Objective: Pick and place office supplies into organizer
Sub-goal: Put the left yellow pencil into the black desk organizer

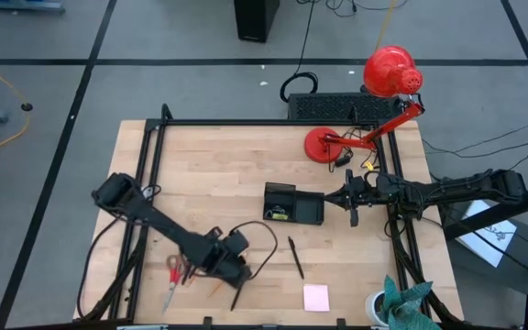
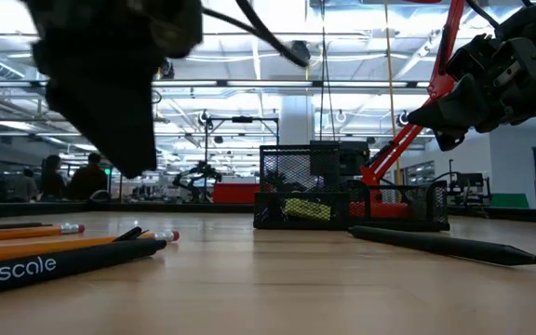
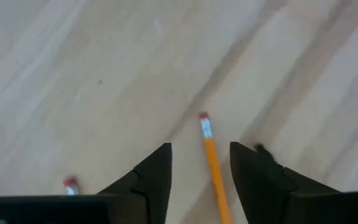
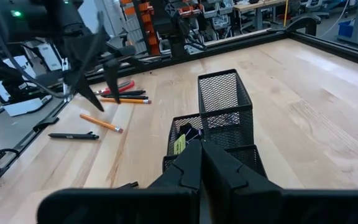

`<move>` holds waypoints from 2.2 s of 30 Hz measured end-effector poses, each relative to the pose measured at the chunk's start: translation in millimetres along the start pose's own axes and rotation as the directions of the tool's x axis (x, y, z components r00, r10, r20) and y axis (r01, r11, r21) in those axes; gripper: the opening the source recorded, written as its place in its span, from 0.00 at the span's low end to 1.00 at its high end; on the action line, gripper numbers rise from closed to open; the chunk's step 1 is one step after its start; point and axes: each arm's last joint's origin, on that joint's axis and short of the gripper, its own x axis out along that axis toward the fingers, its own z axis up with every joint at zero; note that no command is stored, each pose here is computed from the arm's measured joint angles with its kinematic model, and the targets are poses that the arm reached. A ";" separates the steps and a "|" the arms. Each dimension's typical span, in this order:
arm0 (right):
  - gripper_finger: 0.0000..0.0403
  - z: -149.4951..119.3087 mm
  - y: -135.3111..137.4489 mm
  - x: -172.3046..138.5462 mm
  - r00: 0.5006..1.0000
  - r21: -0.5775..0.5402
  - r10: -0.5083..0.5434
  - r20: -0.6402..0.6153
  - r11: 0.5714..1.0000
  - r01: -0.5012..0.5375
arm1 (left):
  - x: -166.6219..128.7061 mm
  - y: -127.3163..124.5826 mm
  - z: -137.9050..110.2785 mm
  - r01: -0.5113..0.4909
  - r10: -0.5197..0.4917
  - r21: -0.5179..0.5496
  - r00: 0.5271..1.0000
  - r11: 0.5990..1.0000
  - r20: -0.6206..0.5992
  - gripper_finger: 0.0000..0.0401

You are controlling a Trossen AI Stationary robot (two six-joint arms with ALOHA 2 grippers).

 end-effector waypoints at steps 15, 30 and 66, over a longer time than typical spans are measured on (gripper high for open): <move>0.01 -0.8 -0.1 0.0 1.000 0.007 0.000 -0.008 1.000 0.000 | 29.7 -1.4 3.1 0.020 -0.006 0.118 0.993 0.993 -0.118 0.53; 0.01 -0.7 -0.1 0.0 1.000 0.023 0.000 -0.008 1.000 0.000 | 73.9 -2.7 -7.4 -0.054 0.078 0.120 0.975 0.991 -0.209 0.49; 0.01 -0.8 -0.1 0.0 1.000 0.023 0.000 -0.008 1.000 0.000 | 33.3 -8.9 27.2 0.061 -0.089 0.242 0.990 0.968 0.108 0.05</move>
